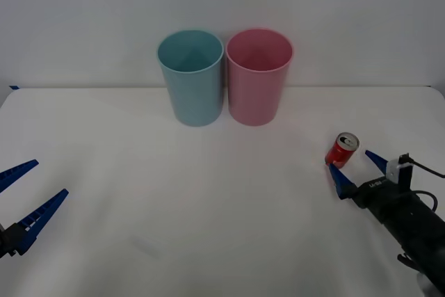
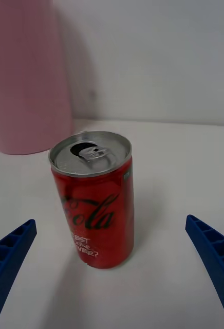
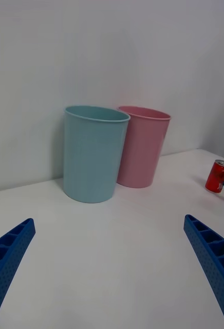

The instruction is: Grasp the object on the table and drop it into the matching bin: aluminum can to the light blue bin, PET bottle to the pink bin.

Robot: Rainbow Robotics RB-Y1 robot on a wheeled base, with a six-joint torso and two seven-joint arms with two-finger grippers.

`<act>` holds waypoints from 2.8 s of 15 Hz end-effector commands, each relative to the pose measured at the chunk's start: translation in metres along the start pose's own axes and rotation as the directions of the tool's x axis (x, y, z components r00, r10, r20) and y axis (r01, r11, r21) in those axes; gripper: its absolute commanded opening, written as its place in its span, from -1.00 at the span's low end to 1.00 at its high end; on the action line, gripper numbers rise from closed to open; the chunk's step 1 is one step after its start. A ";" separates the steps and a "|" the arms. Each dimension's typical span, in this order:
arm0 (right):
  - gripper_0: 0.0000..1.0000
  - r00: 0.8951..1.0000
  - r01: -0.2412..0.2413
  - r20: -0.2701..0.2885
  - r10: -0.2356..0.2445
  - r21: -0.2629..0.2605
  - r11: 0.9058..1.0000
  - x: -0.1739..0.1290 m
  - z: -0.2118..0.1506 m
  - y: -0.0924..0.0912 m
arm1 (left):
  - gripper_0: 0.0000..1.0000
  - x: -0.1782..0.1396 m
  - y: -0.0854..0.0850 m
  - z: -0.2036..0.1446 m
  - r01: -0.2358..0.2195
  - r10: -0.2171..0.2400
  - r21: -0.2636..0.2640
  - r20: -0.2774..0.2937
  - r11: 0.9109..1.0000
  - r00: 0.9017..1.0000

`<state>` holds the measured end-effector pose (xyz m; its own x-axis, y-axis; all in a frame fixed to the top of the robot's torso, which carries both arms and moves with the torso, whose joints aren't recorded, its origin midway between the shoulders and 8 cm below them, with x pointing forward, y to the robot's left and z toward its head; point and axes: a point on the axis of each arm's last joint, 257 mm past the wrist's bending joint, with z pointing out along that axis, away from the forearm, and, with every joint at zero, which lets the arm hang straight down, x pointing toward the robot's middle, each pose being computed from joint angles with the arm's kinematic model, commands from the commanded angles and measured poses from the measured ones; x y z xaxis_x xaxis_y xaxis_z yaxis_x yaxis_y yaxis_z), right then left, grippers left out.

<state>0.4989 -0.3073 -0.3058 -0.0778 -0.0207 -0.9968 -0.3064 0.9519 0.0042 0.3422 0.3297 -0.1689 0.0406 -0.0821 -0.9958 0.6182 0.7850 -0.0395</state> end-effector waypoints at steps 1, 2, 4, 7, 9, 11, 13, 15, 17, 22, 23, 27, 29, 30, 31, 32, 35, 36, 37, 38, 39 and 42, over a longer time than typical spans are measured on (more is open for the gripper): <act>1.00 1.000 -0.008 -0.002 0.008 -0.002 1.000 0.001 0.018 0.003 | 1.00 0.000 0.000 0.000 0.000 0.000 0.000 0.000 1.000 1.000; 1.00 1.000 -0.010 -0.004 0.010 -0.001 1.000 0.002 0.025 0.003 | 1.00 0.000 0.000 0.000 0.000 0.000 0.000 0.000 1.000 1.000; 1.00 1.000 -0.008 -0.003 0.008 0.001 1.000 0.000 0.035 0.005 | 1.00 0.000 0.000 0.000 0.000 0.000 0.000 0.000 1.000 1.000; 1.00 1.000 -0.002 -0.006 0.002 0.004 1.000 -0.002 0.047 0.007 | 1.00 0.000 0.000 0.000 0.000 0.000 0.000 0.000 1.000 1.000; 1.00 1.000 0.000 -0.006 0.000 0.000 1.000 -0.001 0.049 0.009 | 1.00 0.000 0.000 0.000 0.000 0.000 0.000 0.000 1.000 1.000; 0.47 1.000 0.003 -0.005 -0.003 0.000 1.000 -0.002 0.049 0.010 | 1.00 0.000 0.000 0.000 0.000 0.000 0.000 0.000 1.000 1.000; -0.89 1.000 0.007 -0.002 -0.007 0.000 1.000 -0.002 0.049 0.010 | 1.00 0.000 0.000 0.000 0.000 0.000 0.000 0.000 1.000 1.000; -1.00 1.000 0.014 0.000 -0.014 0.001 1.000 -0.003 0.049 0.009 | 1.00 0.000 0.000 0.000 0.000 0.000 0.000 0.000 1.000 1.000; -1.00 1.000 0.016 -0.002 -0.016 0.001 1.000 -0.002 0.049 0.010 | 1.00 0.000 0.000 0.000 0.000 0.000 0.000 0.000 1.000 1.000; -1.00 1.000 0.017 0.007 -0.017 -0.010 1.000 -0.004 0.047 0.012 | 1.00 0.000 0.000 0.000 0.000 0.000 0.000 0.000 1.000 1.000; -1.00 1.000 0.018 0.007 -0.018 -0.013 1.000 -0.004 0.046 0.012 | 1.00 0.000 0.000 0.000 0.000 0.000 0.000 0.000 1.000 1.000; -1.00 0.999 0.028 0.026 -0.027 -0.017 0.999 -0.012 0.039 0.011 | 1.00 0.000 0.000 0.000 0.000 0.000 0.000 0.000 1.000 1.000; -1.00 0.998 0.047 0.041 -0.046 -0.022 0.999 -0.021 0.029 0.013 | 1.00 0.000 0.000 0.000 0.000 0.000 0.000 0.000 1.000 1.000; -1.00 0.998 0.038 0.046 -0.037 -0.030 0.999 -0.026 0.022 0.016 | 1.00 0.000 0.000 0.000 0.000 0.000 0.000 0.000 1.000 1.000; -1.00 0.998 0.022 0.054 -0.019 -0.045 0.999 -0.032 0.019 0.021 | 1.00 0.000 0.000 0.000 0.000 0.000 0.000 0.000 1.000 1.000; -1.00 0.998 0.010 0.060 -0.006 -0.071 0.997 -0.038 0.014 0.029 | 1.00 0.000 0.000 0.000 0.000 0.000 0.000 0.000 1.000 1.000; -1.00 0.997 -0.024 0.067 0.033 -0.133 0.991 -0.053 0.004 0.047 | 1.00 0.000 0.000 0.000 0.000 0.000 0.000 0.000 1.000 1.000; -1.00 0.997 -0.033 0.067 0.043 -0.143 0.989 -0.057 0.001 0.050 | 1.00 0.000 0.000 0.000 0.000 0.000 0.000 0.000 1.000 1.000; -1.00 0.996 -0.044 0.073 0.056 -0.161 0.986 -0.064 -0.001 0.056 | 1.00 0.000 0.000 0.000 0.000 0.000 0.000 0.000 1.000 1.000; -1.00 0.994 -0.057 0.078 0.072 -0.182 0.982 -0.073 -0.004 0.061 | 1.00 0.000 0.000 0.000 0.000 0.000 0.000 0.000 1.000 1.000; -1.00 0.993 -0.060 0.084 0.078 -0.193 0.979 -0.080 -0.005 0.064 | 1.00 0.000 0.000 0.000 0.000 0.000 0.000 0.000 1.000 1.000; -1.00 0.989 -0.060 0.114 0.090 -0.245 0.968 -0.109 -0.007 0.076 | 1.00 0.000 0.000 0.000 0.000 0.000 0.000 0.000 1.000 1.000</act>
<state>0.4784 -0.2378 -0.2043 -0.0033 0.0957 -0.9954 -0.5134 0.8540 0.0838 0.3423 0.3297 -0.1689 0.0406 -0.0820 -0.9958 0.6182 0.7850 -0.0394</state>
